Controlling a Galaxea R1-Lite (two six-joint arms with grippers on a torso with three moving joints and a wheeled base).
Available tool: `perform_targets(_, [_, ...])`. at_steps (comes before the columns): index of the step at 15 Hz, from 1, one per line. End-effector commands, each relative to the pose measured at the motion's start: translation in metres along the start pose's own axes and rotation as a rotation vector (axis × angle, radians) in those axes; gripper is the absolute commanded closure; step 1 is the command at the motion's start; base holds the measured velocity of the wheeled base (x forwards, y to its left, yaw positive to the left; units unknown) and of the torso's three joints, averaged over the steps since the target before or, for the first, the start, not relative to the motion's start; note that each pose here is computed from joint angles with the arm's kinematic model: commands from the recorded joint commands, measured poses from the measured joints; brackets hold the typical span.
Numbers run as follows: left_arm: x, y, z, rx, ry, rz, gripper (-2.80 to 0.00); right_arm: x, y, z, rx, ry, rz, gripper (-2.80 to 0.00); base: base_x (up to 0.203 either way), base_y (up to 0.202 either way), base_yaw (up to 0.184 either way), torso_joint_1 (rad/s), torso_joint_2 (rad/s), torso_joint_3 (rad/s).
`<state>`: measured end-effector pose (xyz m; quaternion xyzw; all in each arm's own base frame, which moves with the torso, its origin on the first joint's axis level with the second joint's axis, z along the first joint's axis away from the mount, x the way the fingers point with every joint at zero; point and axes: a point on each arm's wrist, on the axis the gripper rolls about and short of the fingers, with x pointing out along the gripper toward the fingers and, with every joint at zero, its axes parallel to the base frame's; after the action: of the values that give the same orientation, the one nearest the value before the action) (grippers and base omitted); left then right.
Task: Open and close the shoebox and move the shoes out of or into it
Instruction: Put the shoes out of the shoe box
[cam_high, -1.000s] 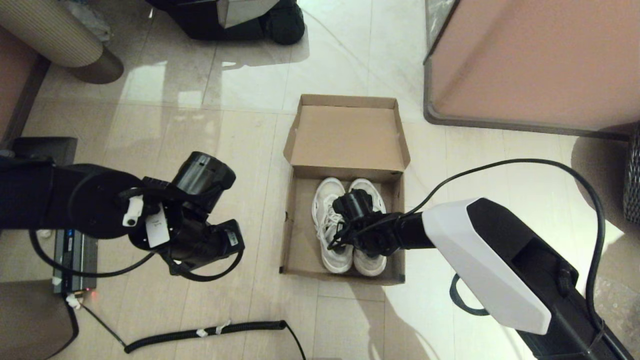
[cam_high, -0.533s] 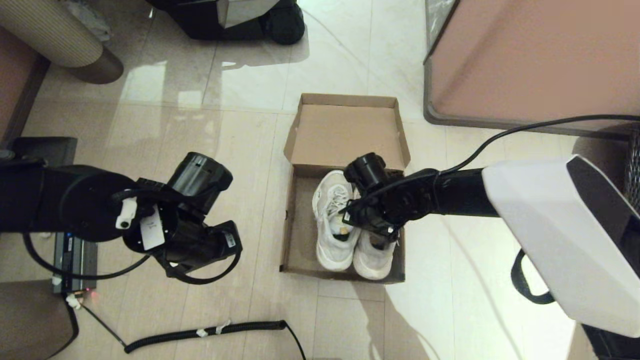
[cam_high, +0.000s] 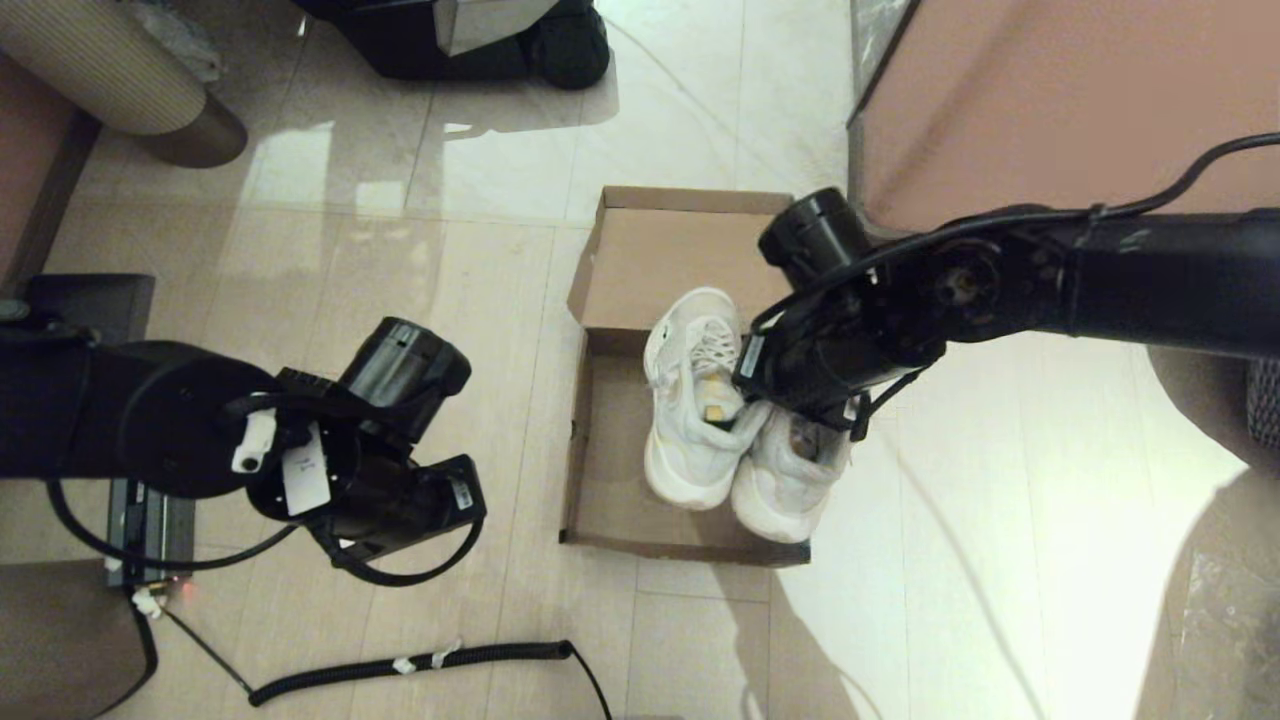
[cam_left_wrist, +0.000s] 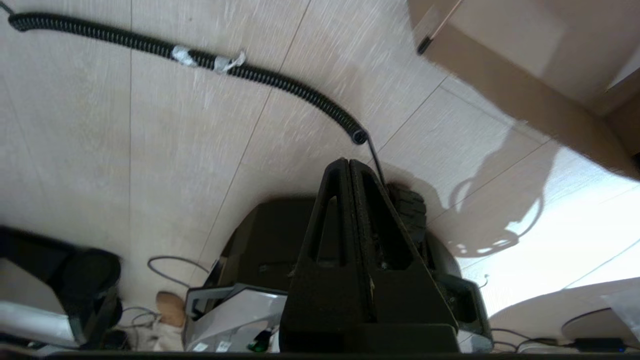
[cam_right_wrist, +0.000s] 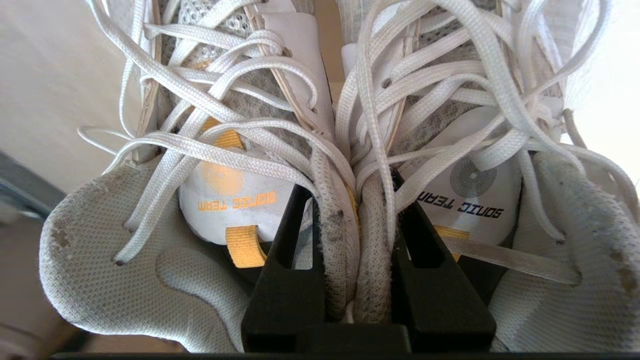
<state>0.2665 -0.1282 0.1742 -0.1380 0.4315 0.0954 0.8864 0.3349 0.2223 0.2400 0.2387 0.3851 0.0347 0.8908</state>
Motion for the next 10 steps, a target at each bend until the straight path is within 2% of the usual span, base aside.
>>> perform_targets(1, [0.003,0.0,-0.002,0.002,0.01,0.01,0.0,-0.04,-0.007,0.017,0.03,-0.051,0.023,0.0,0.0,0.0,0.0,0.0,0.0,0.0])
perform_targets(3, [0.004,0.0,-0.003,0.005,0.013,0.013,0.0,-0.044,-0.026,0.03,0.061,-0.058,-0.034,0.0,0.0,0.0,0.0,0.0,0.0,0.0])
perform_targets(7, [0.005,0.0,-0.003,0.023,0.015,0.015,0.0,-0.035,-0.078,0.06,0.153,-0.089,-0.178,0.0,0.0,0.0,0.0,0.0,0.0,0.0])
perform_targets(10, [0.005,0.0,-0.004,0.034,0.016,0.016,0.0,-0.022,-0.118,0.068,0.176,-0.061,-0.287,0.0,0.0,0.0,0.0,0.0,0.0,0.0])
